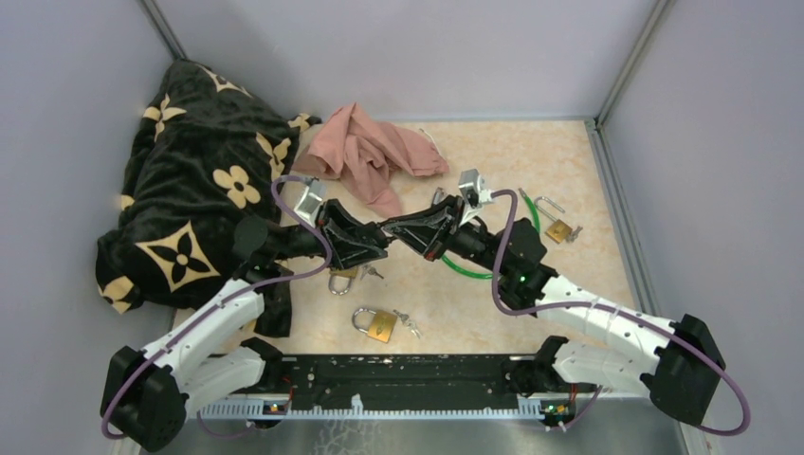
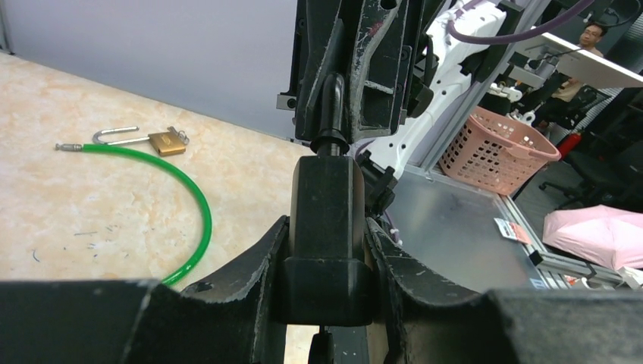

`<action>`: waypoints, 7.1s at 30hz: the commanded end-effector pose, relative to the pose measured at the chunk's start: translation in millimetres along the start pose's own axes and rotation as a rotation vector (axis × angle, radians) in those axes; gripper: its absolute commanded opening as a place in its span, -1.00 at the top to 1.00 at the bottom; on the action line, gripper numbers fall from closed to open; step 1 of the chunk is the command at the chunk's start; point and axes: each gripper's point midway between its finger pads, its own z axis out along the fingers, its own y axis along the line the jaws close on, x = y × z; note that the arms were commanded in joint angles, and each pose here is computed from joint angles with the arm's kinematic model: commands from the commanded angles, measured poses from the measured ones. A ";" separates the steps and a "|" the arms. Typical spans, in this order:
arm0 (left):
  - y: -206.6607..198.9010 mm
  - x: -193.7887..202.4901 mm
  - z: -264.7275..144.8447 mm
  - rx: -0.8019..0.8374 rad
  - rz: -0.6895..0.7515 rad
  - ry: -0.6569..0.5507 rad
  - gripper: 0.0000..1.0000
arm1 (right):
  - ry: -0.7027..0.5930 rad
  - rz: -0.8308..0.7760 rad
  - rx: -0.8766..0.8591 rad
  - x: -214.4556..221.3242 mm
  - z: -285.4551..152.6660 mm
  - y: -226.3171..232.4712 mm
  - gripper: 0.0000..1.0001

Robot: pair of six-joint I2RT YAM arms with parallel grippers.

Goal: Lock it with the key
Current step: Lock the lock.

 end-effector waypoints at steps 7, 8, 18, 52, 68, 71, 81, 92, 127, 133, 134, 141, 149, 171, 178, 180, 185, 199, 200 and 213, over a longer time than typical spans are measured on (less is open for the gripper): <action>-11.1 -61.9 9.7 -0.001 0.188 -0.108 1.00 | 0.386 0.115 -0.010 123.6 -41.6 -1.4 1.00; -9.8 -62.7 8.9 -0.006 0.189 -0.107 1.00 | 0.385 0.117 -0.001 124.7 -44.2 -2.3 1.00; -3.9 -56.6 4.9 -0.025 0.189 -0.088 1.00 | 0.373 0.129 0.003 124.7 -54.7 1.0 1.00; 6.8 -7.7 14.9 -0.032 -0.035 -0.010 1.00 | 0.294 0.156 -0.139 152.8 -2.3 22.3 1.00; -1.1 -17.1 37.2 0.068 0.048 -0.062 1.00 | 0.355 0.165 -0.171 177.1 4.0 17.2 1.00; 7.2 0.3 40.8 0.062 0.001 -0.024 1.00 | 0.364 0.155 -0.219 173.4 12.0 23.5 1.00; 13.8 8.2 32.4 0.200 0.025 0.172 1.00 | 0.397 0.199 -0.277 170.5 -21.6 15.3 1.00; 8.0 9.3 36.5 0.220 0.057 0.141 1.00 | 0.402 0.135 -0.322 152.6 -2.0 16.7 1.00; -32.8 82.6 45.4 0.232 -0.204 0.188 1.00 | 0.154 -0.025 -0.231 63.1 34.9 -1.0 1.00; -31.6 108.2 45.4 0.183 -0.294 0.171 1.00 | 0.087 -0.095 -0.267 31.6 38.0 11.0 1.00; -32.3 111.5 45.8 0.176 -0.295 0.163 1.00 | 0.080 -0.108 -0.276 26.5 37.3 13.4 1.00; -49.9 107.4 57.3 0.250 -0.215 0.100 1.00 | 0.140 -0.102 -0.313 39.1 30.1 18.2 1.00; -57.8 113.0 69.1 0.288 -0.237 0.122 1.00 | 0.166 -0.097 -0.340 46.2 32.7 19.7 1.00; -27.6 117.1 44.1 0.148 -0.144 0.108 1.00 | 0.098 -0.196 -0.190 -13.1 -10.7 14.6 1.00; -4.1 106.1 27.0 0.061 -0.122 0.099 1.00 | 0.238 -0.197 -0.160 12.3 -33.1 9.9 1.00; -1.4 104.7 22.9 0.043 -0.127 0.095 1.00 | 0.251 -0.192 -0.169 14.5 -36.2 10.0 1.00; -2.6 97.8 17.9 0.029 -0.109 0.062 1.00 | 0.284 -0.174 -0.183 19.3 -36.2 7.7 1.00; 0.5 84.9 2.6 -0.029 -0.097 -0.011 1.00 | 0.420 -0.123 -0.236 44.6 -43.9 5.1 0.42; 2.5 83.9 1.3 -0.036 -0.098 -0.012 1.00 | 0.445 -0.119 -0.241 49.3 -47.4 5.5 0.31; 9.1 79.2 -11.3 -0.076 -0.092 -0.038 1.00 | 0.571 -0.053 -0.111 90.3 -76.4 -15.2 -0.20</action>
